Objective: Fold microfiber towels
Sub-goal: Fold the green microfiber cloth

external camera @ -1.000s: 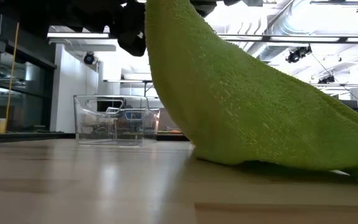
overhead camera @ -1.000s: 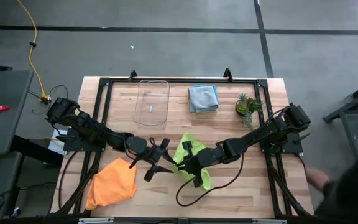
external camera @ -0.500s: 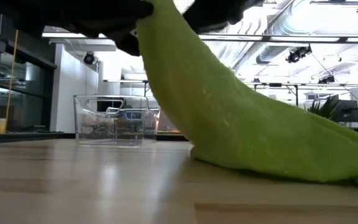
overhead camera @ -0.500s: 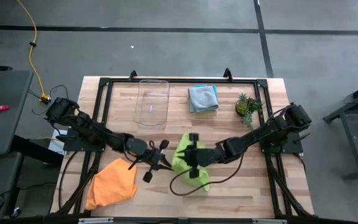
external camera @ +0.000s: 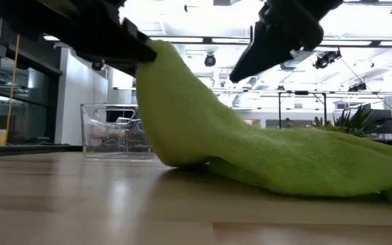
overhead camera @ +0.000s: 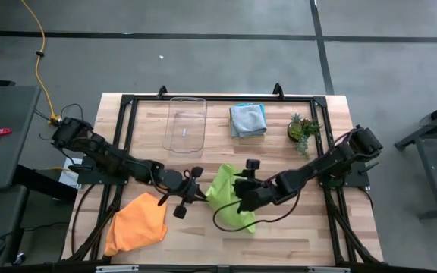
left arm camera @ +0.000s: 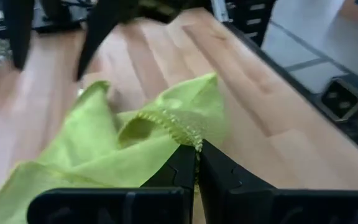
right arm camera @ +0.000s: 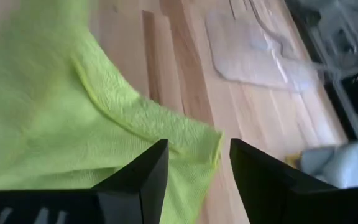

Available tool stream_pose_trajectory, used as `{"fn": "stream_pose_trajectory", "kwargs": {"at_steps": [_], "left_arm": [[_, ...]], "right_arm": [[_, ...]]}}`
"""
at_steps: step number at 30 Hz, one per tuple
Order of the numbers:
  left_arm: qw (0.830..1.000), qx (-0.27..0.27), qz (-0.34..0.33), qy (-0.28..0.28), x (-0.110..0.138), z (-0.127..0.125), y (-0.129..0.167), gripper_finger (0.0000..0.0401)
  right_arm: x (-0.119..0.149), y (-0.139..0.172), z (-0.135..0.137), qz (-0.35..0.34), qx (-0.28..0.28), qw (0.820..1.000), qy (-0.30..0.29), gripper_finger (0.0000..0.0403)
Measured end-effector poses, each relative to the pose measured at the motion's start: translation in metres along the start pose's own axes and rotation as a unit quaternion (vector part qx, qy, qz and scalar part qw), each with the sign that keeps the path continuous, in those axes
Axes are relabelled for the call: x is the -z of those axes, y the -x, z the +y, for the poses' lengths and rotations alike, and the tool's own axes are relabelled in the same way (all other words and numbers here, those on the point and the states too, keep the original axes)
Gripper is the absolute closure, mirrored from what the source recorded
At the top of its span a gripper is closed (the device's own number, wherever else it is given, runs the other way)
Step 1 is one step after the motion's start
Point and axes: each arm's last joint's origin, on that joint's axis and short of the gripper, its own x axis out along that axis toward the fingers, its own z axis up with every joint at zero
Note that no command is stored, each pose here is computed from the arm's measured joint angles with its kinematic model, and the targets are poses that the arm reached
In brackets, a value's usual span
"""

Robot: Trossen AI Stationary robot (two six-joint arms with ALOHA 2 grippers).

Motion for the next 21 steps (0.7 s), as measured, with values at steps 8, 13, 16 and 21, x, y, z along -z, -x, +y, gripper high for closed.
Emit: {"fn": "stream_pose_trajectory", "kwargs": {"at_steps": [8,13,16,21], "left_arm": [[0.994,0.019,0.090,0.059,0.014,-0.021,0.007,0.0401],[0.992,-0.028,0.112,0.052,0.024,-0.039,0.004,0.0401],[0.989,-0.052,0.129,0.048,0.030,-0.048,0.005,0.0401],[0.980,-0.132,0.146,0.038,0.036,-0.055,0.014,0.0401]], "right_arm": [[0.046,-0.014,0.011,0.048,-0.060,0.996,-0.042,0.0254],[0.052,-0.010,0.020,0.060,-0.102,0.991,-0.063,0.0258],[0.047,-0.002,0.028,0.056,-0.138,0.987,-0.063,0.0258],[0.038,0.013,0.044,0.063,-0.225,0.968,-0.089,0.0258]]}}
